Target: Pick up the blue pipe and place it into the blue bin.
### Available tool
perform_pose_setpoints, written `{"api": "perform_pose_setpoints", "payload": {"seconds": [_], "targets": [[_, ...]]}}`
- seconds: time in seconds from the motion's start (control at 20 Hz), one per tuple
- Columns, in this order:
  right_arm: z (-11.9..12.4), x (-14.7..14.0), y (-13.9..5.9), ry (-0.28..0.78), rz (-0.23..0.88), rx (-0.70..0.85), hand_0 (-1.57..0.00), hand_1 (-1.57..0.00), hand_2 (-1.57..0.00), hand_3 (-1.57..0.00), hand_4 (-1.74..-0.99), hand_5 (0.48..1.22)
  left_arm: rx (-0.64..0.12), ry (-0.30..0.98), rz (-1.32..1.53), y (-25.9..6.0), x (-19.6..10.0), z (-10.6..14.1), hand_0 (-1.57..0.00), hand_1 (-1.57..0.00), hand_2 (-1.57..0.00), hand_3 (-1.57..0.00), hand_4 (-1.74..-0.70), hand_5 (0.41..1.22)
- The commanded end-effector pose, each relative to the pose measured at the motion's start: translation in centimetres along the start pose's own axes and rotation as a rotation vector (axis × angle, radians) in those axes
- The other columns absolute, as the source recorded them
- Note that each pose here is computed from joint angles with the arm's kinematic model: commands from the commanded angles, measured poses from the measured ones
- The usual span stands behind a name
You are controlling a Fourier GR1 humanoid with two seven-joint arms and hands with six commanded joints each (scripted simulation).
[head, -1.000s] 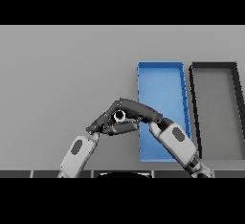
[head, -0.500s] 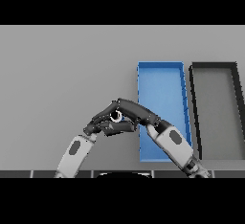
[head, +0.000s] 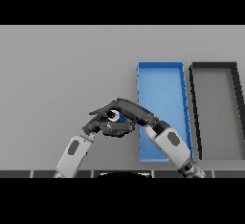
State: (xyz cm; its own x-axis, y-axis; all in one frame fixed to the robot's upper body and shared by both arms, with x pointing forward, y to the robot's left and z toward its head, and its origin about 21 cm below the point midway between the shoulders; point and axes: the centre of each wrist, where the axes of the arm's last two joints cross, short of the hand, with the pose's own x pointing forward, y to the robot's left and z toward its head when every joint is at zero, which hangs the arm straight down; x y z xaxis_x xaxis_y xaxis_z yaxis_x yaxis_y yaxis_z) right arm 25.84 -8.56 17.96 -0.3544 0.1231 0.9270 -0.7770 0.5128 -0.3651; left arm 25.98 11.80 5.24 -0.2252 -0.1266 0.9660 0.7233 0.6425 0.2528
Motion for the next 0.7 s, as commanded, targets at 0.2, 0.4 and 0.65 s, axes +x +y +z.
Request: {"api": "perform_pose_setpoints", "payload": {"seconds": [0.2,0.4,0.65], "targets": [[0.3,-0.1,-0.2,-0.042,-0.090,-0.005,-1.57,-1.57,-1.57,-1.57,-1.741,1.220,0.011,0.005,-0.013,-0.4,-0.4,0.0,-0.04,-0.04,-0.04,-0.03,-0.94,0.495],[0.0,2.9,-1.6,-0.105,-0.200,-0.020,-1.57,-1.57,-1.57,-1.57,-1.741,1.221,0.012,0.047,-0.024,-0.1,-0.8,0.1,-0.02,-0.01,-0.01,-0.01,-0.91,0.470],[-0.3,7.7,-6.2,-0.223,-0.223,-0.013,-1.57,-1.57,-1.57,-1.57,-1.741,1.221,-0.004,0.069,-0.018,-0.1,-0.8,-0.2,0.00,0.00,0.00,0.00,-0.91,0.441]]}}
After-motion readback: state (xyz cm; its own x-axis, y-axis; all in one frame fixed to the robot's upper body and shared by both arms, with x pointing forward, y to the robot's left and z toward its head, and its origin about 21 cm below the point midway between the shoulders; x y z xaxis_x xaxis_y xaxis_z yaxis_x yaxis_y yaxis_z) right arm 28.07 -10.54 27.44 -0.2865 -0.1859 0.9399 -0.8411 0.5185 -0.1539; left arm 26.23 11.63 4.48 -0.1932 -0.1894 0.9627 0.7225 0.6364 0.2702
